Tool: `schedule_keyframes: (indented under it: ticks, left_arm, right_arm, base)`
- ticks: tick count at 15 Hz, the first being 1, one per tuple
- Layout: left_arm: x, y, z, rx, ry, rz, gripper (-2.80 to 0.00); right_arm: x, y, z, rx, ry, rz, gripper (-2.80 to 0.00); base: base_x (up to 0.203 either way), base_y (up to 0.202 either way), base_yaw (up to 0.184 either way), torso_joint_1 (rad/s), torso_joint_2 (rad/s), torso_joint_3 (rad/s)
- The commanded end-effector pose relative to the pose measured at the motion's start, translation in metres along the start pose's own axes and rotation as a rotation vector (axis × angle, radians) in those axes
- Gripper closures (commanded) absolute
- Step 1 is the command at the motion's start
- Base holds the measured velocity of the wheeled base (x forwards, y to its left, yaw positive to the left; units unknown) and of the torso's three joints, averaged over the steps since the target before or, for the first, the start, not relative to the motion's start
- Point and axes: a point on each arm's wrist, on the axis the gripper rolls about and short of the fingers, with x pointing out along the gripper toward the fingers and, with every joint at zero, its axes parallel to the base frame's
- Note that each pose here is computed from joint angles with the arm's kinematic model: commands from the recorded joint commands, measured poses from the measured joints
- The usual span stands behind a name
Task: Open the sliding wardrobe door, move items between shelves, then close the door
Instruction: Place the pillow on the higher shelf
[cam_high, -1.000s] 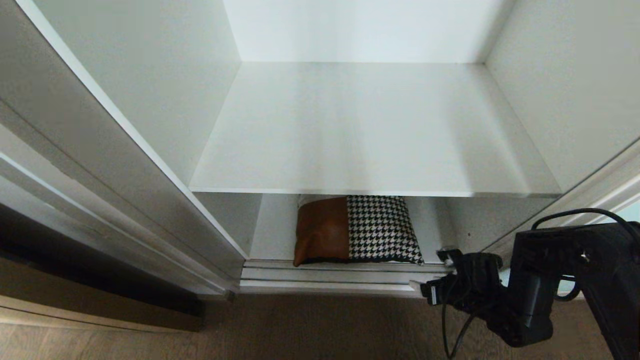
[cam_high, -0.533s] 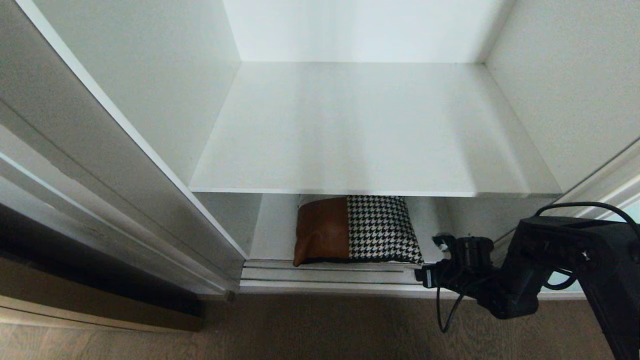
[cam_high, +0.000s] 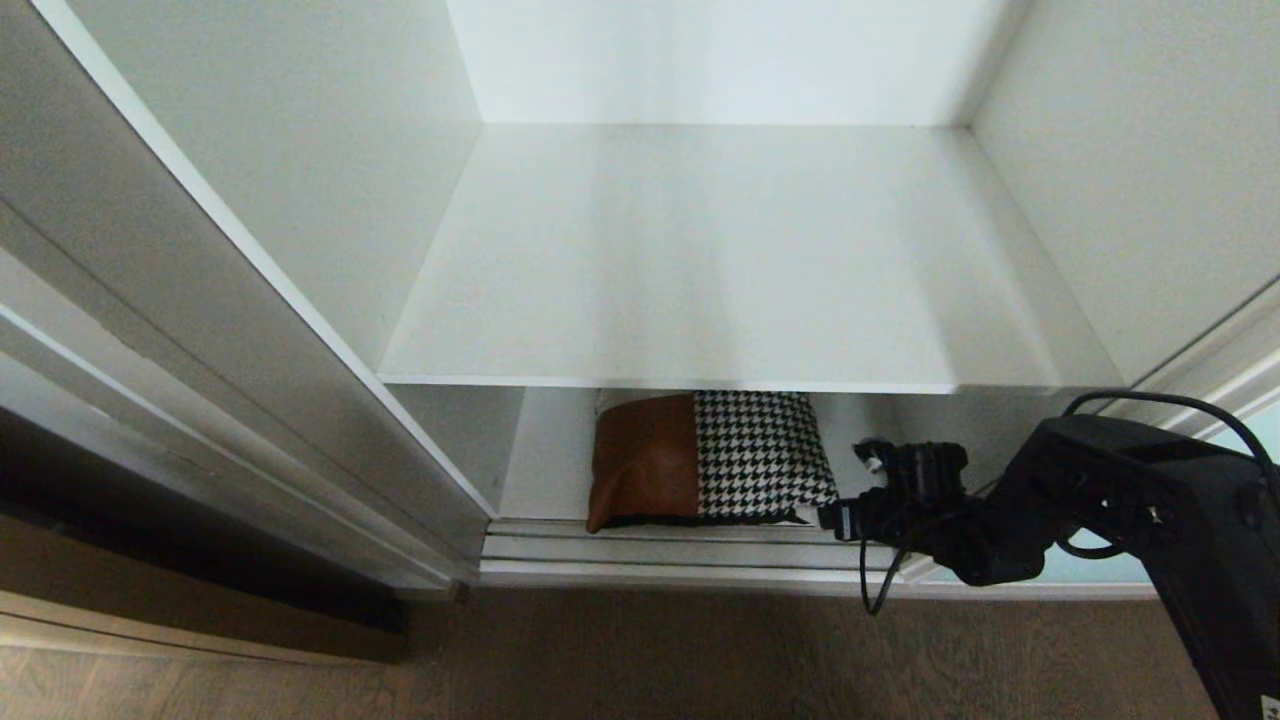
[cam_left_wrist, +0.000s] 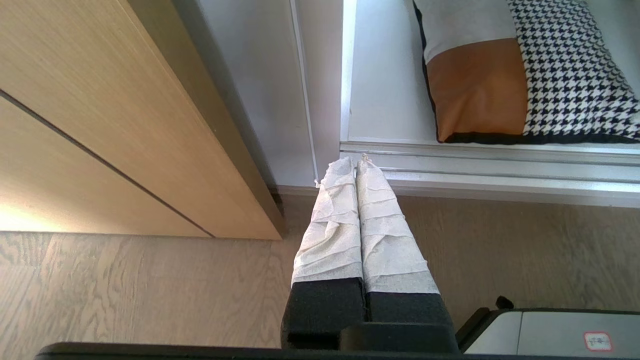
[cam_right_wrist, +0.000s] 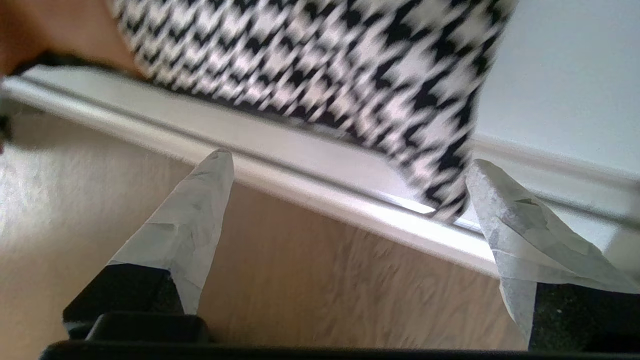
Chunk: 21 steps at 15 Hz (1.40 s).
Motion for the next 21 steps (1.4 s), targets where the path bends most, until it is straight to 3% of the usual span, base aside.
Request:
schedule_keyframes:
  ticks: [1,6,15,21]
  left_arm:
    - [0.000,0.000,0.000,0.001,0.001,0.000,0.00]
    - [0.000,0.000,0.000,0.001,0.003,0.000,0.00]
    - [0.000,0.000,0.000,0.001,0.001,0.000,0.00]
    - [0.000,0.000,0.000,0.001,0.001,0.000,0.00]
  right_arm:
    - [0.008,-0.006,0.008,-0.004,-0.020,-0.006,-2.80]
    - [0.021,-0.021,0.014,0.008,0.000,-0.028,-2.80]
    - [0.006,-0.003,0.004,0.096,0.119,0.072,-2.80]
    - [0.007,0.004,0.002,0.099,0.127,0.116,-2.80]
  base:
    - [0.000,0.000,0.000,0.000,0.00,0.000]
    - [0.000,0.000,0.000,0.000,0.00,0.000]
    - [0.000,0.000,0.000,0.000,0.00,0.000]
    - [0.000,0.000,0.000,0.000,0.00,0.000]
